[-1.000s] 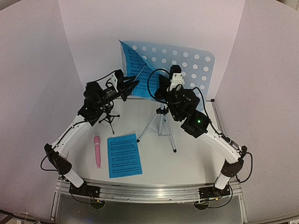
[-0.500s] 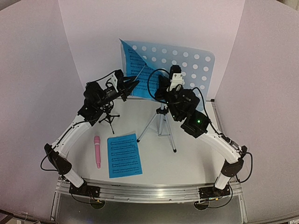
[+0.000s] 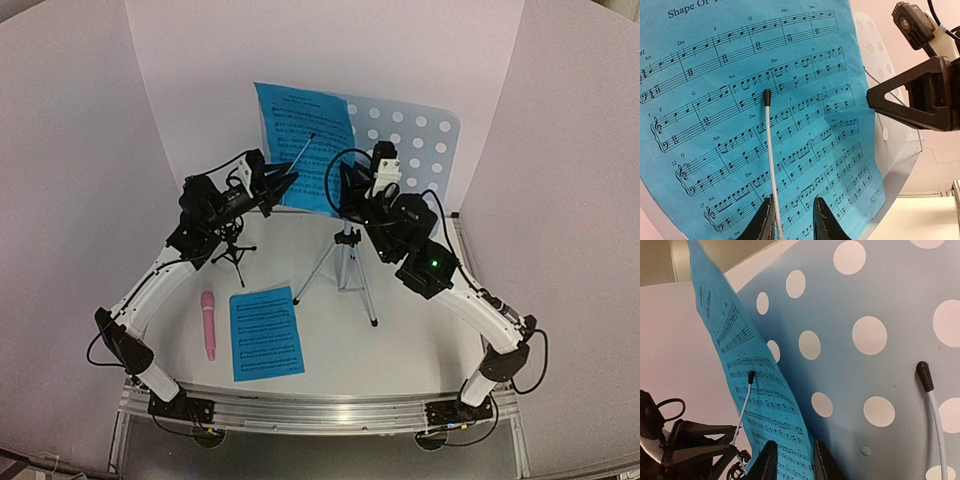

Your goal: Set up the instrument practice props

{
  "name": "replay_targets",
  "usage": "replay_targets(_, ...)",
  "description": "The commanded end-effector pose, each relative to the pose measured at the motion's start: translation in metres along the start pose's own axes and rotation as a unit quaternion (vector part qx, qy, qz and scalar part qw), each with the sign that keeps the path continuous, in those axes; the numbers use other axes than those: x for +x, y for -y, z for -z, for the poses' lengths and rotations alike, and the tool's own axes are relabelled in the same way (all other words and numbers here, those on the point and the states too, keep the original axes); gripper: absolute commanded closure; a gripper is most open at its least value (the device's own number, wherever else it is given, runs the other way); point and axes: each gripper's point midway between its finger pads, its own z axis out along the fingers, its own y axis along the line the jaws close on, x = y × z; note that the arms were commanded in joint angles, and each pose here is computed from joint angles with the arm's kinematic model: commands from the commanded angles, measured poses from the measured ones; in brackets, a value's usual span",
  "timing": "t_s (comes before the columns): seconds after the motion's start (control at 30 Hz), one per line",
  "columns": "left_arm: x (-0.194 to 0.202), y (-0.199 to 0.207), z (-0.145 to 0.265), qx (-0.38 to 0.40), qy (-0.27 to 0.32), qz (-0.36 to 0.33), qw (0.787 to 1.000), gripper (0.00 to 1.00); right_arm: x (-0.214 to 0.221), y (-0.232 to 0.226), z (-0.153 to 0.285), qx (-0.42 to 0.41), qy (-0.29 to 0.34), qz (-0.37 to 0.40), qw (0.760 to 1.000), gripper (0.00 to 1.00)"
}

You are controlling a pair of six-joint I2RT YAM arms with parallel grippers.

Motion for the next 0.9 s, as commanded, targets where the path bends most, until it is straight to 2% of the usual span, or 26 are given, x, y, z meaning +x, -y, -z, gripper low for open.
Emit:
replay_targets(0.0,-0.008,0.005,0.003,0.006,0.004,-0.014,1.000,0.73,-0.033,0.005,0.018,-0.012,0.029,-0.041,0.999,0.74)
replay_targets(0.27,-0.017,0.004,0.006,0.002,0.006,-0.029,1.000,0.71,-0.042,0.008,0.031,-0.015,0.037,-0.054,0.998,0.66)
replay_targets(0.5,-0.026,0.006,0.011,0.006,0.004,-0.041,0.999,0.68,-0.042,0.006,0.039,-0.022,0.034,-0.053,0.998,0.66)
replay_targets(0.67,-0.038,0.003,0.024,-0.002,-0.004,-0.054,0.999,0.62,-0.026,0.010,0.041,-0.012,0.010,-0.052,0.999,0.64)
replay_targets(0.87,-0.060,0.000,0.052,-0.025,-0.015,-0.071,0.997,0.47,-0.003,0.011,0.043,-0.002,-0.036,-0.037,0.999,0.56)
